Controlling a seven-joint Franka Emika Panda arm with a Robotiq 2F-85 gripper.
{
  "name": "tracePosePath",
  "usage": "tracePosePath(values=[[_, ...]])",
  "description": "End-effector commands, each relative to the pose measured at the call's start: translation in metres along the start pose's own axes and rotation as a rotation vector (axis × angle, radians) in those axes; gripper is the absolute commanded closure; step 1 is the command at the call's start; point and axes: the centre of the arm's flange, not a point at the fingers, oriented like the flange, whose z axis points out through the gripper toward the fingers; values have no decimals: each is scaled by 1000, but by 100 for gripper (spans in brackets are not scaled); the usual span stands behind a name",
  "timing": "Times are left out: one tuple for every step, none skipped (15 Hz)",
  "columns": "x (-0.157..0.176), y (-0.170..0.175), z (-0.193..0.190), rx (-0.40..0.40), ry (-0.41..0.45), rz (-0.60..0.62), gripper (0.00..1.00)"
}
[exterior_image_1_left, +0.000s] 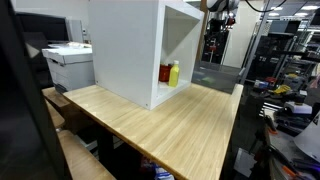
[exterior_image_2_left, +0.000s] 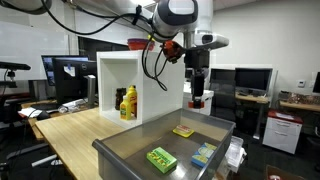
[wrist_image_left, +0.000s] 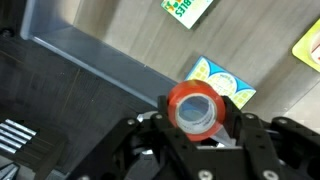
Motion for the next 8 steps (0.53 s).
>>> tracePosePath(values=[[-13, 14, -33, -48, -6, -51, 72], [-13, 16, -39, -55, -7, -51, 72], [-14, 20, -49, -60, -9, -51, 72], [-15, 22, -56, -58, -5, -52, 72], [-16, 23, -62, -54, -5, -54, 72], [-17, 24, -70, -47, -1, -56, 72], [-19, 25, -76, -39, 2, -59, 72], [-21, 26, -86, -26, 6, -66, 72]])
